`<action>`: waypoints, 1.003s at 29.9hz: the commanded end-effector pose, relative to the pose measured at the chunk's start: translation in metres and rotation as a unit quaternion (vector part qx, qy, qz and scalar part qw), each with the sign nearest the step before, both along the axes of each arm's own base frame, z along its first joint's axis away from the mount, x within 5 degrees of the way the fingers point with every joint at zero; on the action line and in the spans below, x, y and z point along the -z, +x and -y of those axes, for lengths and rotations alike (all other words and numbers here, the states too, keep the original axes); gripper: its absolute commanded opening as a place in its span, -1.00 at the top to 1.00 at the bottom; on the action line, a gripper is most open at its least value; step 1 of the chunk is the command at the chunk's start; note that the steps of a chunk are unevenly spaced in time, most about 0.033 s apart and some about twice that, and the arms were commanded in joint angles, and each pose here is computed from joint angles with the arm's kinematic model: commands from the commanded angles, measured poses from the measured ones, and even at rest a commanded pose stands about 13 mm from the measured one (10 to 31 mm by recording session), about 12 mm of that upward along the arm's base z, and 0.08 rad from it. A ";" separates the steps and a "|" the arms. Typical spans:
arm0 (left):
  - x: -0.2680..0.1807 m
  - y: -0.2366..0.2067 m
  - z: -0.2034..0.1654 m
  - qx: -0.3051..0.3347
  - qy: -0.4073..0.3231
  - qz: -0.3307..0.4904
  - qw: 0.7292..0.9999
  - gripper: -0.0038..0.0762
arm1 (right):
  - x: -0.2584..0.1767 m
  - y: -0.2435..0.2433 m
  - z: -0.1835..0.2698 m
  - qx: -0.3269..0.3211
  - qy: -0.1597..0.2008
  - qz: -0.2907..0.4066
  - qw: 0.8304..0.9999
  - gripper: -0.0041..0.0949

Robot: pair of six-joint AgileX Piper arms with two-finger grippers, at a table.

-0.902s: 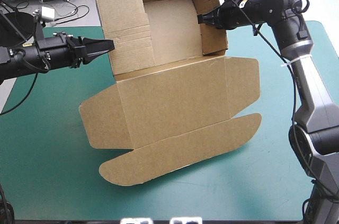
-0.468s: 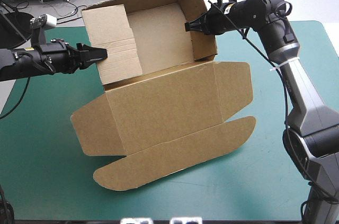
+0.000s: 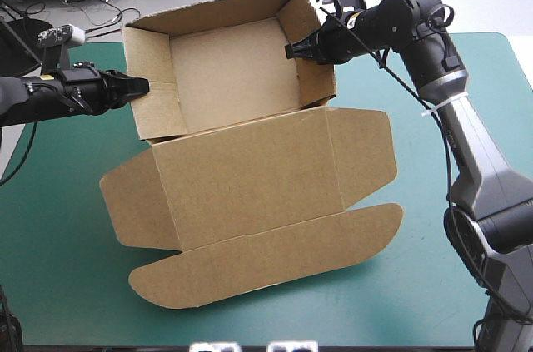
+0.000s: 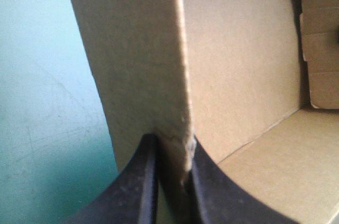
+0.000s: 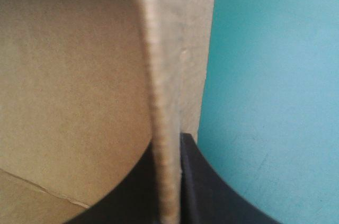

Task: Fold the box

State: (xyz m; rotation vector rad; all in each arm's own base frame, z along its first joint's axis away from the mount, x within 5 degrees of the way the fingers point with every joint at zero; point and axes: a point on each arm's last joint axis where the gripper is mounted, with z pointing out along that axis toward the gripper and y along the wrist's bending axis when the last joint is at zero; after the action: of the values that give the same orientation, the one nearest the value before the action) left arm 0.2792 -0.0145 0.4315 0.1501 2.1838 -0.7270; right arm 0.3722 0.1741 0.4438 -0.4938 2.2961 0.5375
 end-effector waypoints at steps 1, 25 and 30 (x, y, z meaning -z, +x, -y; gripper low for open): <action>-0.020 -0.008 0.021 0.021 -0.043 0.036 0.998 0.93 | -0.033 -0.027 0.005 -0.013 0.021 0.025 0.999 0.94; 0.080 0.041 0.109 0.052 0.165 -0.134 0.976 0.93 | 0.095 -0.038 0.025 0.048 -0.127 -0.175 0.975 0.95; 0.094 0.042 0.126 0.060 0.200 -0.146 0.967 0.93 | 0.140 -0.040 0.018 0.049 -0.084 -0.212 0.972 0.95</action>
State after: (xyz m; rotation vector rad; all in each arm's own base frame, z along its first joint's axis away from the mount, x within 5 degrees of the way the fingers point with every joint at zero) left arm 0.3240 -0.1275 0.3167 0.3929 2.7312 -0.3512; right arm 0.3442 0.1478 0.2939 -0.3608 2.8473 0.2660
